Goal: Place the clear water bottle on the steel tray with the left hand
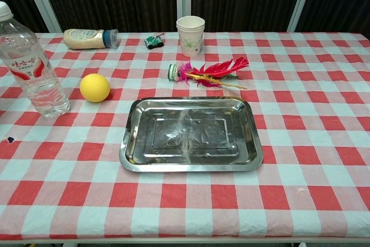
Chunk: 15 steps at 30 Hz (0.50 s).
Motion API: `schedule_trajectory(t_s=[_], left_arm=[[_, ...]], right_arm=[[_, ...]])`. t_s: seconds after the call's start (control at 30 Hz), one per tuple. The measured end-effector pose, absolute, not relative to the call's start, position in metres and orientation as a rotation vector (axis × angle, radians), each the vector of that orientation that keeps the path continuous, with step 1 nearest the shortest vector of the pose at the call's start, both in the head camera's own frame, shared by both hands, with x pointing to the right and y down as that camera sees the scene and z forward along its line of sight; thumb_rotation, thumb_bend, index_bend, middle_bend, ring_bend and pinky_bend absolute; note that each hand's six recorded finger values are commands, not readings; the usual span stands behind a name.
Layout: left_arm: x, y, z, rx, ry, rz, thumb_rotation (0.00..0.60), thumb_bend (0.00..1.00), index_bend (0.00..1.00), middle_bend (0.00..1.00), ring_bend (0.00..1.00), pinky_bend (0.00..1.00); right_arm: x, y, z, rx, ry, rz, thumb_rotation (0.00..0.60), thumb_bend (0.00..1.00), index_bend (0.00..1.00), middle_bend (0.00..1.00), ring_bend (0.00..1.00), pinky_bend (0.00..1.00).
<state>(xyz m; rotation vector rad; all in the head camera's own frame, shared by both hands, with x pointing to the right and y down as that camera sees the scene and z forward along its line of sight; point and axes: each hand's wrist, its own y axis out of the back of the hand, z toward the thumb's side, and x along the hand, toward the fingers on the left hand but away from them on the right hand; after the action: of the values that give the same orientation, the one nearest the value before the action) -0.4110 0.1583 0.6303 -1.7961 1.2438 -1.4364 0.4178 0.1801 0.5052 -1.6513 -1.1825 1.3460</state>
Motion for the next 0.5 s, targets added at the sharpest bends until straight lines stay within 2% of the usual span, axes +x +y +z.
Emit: schedule_trajectory(t_s=[0.5], left_arm=[[-0.355,0.148,0.676,-2.203,1.950,-1.002,0.600,0.09,0.27,0.30,0.20,0.25]], right_arm=[[0.418,0.181,0.510,-1.678,-1.177,1.367,0.600,0.04,0.15,0.14,0.00,0.04]])
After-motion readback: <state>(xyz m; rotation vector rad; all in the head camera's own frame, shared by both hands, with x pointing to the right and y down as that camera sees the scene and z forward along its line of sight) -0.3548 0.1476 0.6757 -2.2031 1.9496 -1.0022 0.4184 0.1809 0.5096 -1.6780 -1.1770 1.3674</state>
